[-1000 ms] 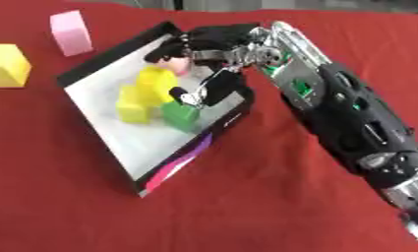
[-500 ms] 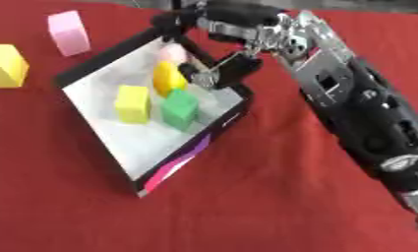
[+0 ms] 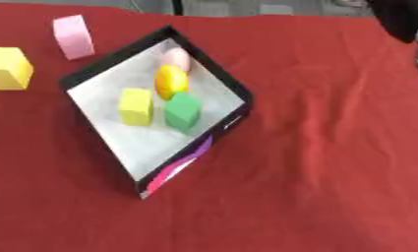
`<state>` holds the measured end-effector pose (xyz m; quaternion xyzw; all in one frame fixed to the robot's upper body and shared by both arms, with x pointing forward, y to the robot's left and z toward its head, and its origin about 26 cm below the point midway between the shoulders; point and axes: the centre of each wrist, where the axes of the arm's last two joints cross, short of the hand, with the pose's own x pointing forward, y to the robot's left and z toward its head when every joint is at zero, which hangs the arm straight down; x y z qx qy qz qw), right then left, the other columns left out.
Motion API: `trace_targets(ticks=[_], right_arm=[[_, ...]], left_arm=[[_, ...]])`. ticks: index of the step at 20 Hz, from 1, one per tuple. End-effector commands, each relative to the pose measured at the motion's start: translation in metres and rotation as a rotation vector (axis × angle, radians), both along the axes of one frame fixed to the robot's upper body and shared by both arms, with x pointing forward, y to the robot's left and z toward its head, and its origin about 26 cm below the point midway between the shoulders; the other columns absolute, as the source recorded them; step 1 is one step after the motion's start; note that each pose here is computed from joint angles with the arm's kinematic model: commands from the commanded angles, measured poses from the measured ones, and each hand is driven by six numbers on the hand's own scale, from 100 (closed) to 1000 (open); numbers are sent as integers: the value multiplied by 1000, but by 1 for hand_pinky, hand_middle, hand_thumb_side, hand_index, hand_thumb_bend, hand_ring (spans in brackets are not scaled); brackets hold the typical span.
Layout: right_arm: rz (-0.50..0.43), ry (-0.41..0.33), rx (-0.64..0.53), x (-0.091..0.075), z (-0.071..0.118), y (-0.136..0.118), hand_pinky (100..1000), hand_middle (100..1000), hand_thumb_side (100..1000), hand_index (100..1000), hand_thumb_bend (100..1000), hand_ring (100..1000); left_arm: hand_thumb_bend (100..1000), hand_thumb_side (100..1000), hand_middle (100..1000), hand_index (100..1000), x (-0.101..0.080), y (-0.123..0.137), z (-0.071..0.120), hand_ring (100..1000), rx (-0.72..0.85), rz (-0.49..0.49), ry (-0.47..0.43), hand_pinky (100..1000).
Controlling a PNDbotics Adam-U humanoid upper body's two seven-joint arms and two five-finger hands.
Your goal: Pick up objects on the table and place them in the box.
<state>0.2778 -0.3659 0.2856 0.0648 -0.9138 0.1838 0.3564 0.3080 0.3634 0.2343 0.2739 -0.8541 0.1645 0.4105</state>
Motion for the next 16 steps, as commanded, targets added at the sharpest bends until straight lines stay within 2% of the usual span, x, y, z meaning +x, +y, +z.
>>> trace_targets(ticks=[1, 5, 8, 11, 13, 14, 16], right_arm=[[-63, -92, 90, -15, 0, -20, 958, 737, 526, 933, 100, 766], [-135, -111, 115, -21, -18, -30, 958, 723, 526, 928, 100, 754], [-224, -73, 117, -30, -46, -40, 955, 699, 523, 911, 100, 737], [-255, -67, 120, -33, -58, -42, 955, 704, 527, 913, 100, 739], [-273, -64, 126, -35, -62, -44, 948, 700, 528, 917, 100, 732], [-283, -58, 127, -37, -64, -45, 942, 691, 532, 927, 100, 720], [-305, -36, 122, -39, -69, -46, 941, 684, 531, 924, 100, 712]], left_arm=[[100, 693, 767, 728, -3, 4, 20, 875, 75, 8, -41, 709], [100, 687, 775, 738, -2, 4, 24, 876, 102, 3, -44, 711], [119, 702, 785, 750, -1, 6, 35, 881, 180, 3, -39, 714], [134, 689, 793, 764, 2, 10, 47, 886, 283, 5, -18, 720], [144, 641, 800, 774, 4, 14, 59, 887, 380, 11, 6, 727], [159, 549, 812, 785, 6, 16, 65, 893, 445, 9, 32, 735], [182, 472, 824, 804, 11, 24, 79, 910, 573, -25, 129, 756]])
